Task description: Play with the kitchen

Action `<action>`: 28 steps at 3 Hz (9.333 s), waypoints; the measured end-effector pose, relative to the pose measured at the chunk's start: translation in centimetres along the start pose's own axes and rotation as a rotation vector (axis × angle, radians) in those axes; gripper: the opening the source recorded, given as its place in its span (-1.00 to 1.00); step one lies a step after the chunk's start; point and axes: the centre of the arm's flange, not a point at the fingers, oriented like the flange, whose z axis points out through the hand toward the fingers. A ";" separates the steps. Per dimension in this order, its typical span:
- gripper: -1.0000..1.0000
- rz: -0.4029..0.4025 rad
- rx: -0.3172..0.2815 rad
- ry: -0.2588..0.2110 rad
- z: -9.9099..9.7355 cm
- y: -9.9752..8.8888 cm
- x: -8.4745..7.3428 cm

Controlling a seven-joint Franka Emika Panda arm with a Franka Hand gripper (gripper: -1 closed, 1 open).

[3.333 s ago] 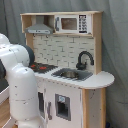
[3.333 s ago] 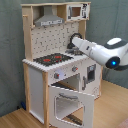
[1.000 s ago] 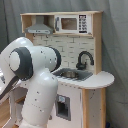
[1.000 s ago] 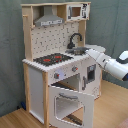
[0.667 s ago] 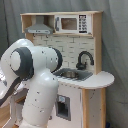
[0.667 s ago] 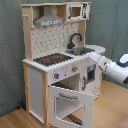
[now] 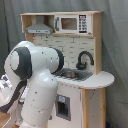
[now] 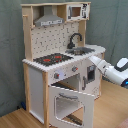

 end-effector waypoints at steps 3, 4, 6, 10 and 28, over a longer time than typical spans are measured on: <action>1.00 0.207 0.050 -0.041 2.8 -4.2 -1.5; 1.00 0.280 0.066 -0.021 2.9 -5.4 -1.3; 1.00 0.432 0.063 0.026 3.5 -6.9 -0.4; 1.00 0.743 0.088 0.091 5.4 -7.9 3.4; -1.00 -0.525 0.113 0.188 9.0 -8.5 6.4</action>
